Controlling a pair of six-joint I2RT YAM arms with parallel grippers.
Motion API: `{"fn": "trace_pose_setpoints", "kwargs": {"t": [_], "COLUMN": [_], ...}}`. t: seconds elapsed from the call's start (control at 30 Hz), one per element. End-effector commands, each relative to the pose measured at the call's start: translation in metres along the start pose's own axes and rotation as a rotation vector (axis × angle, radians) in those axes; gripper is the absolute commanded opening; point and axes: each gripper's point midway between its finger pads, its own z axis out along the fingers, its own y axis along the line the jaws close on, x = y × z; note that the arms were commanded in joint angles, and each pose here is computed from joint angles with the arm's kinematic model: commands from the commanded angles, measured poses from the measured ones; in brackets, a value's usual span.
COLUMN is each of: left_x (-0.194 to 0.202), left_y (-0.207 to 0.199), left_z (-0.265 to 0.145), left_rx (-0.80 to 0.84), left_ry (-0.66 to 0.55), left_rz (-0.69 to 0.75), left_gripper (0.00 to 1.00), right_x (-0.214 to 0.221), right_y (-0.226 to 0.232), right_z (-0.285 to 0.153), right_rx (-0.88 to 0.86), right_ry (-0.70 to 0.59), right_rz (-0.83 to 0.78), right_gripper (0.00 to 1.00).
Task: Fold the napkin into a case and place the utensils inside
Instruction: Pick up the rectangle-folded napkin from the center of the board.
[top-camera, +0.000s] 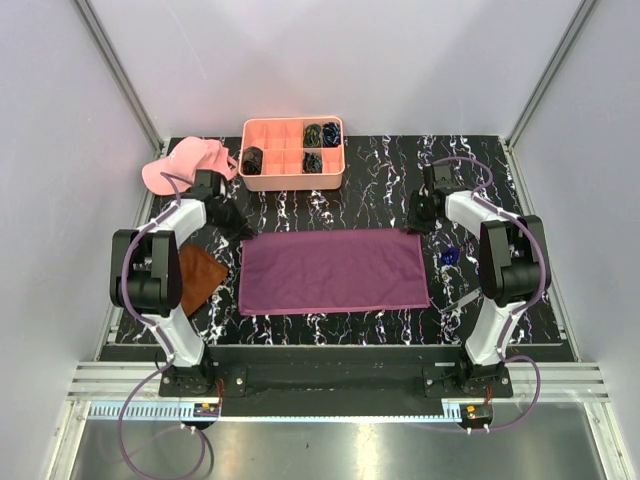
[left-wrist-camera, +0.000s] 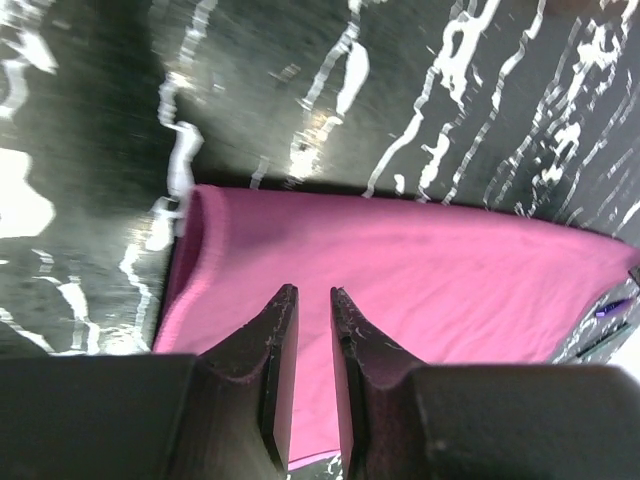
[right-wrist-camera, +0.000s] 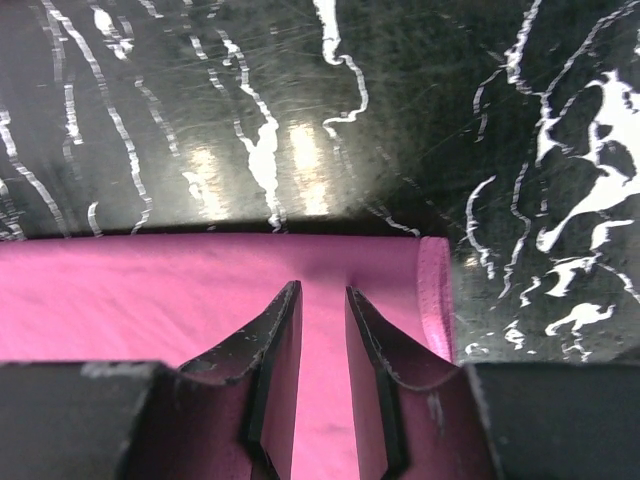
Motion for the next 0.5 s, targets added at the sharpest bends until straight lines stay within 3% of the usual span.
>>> {"fn": "trace_pose_setpoints", "kwargs": {"t": [0.0,0.23,0.47], "left_x": [-0.014,-0.022,-0.043], "left_y": [0.014,0.035,0.042], "left_z": [-0.001,0.021,0.005], "left_rx": [-0.037,-0.121,-0.153], "left_ry": [-0.024,-0.004,-0.061], "left_rz": [-0.006,-0.015,-0.018], "left_gripper": [0.22,0.21,0.22], "right_x": [-0.010,-0.008,-0.026], "right_y": [-0.012,-0.021,-0.011], "right_z": [0.005,0.029,0.003], "right_rx": [0.064,0.098,0.090], "right_ry": [-0.042,-0.001,-0.060], "right_rz": [-0.042,-0.053,-0.067], "right_gripper": [0.33,0.34,0.36]}}
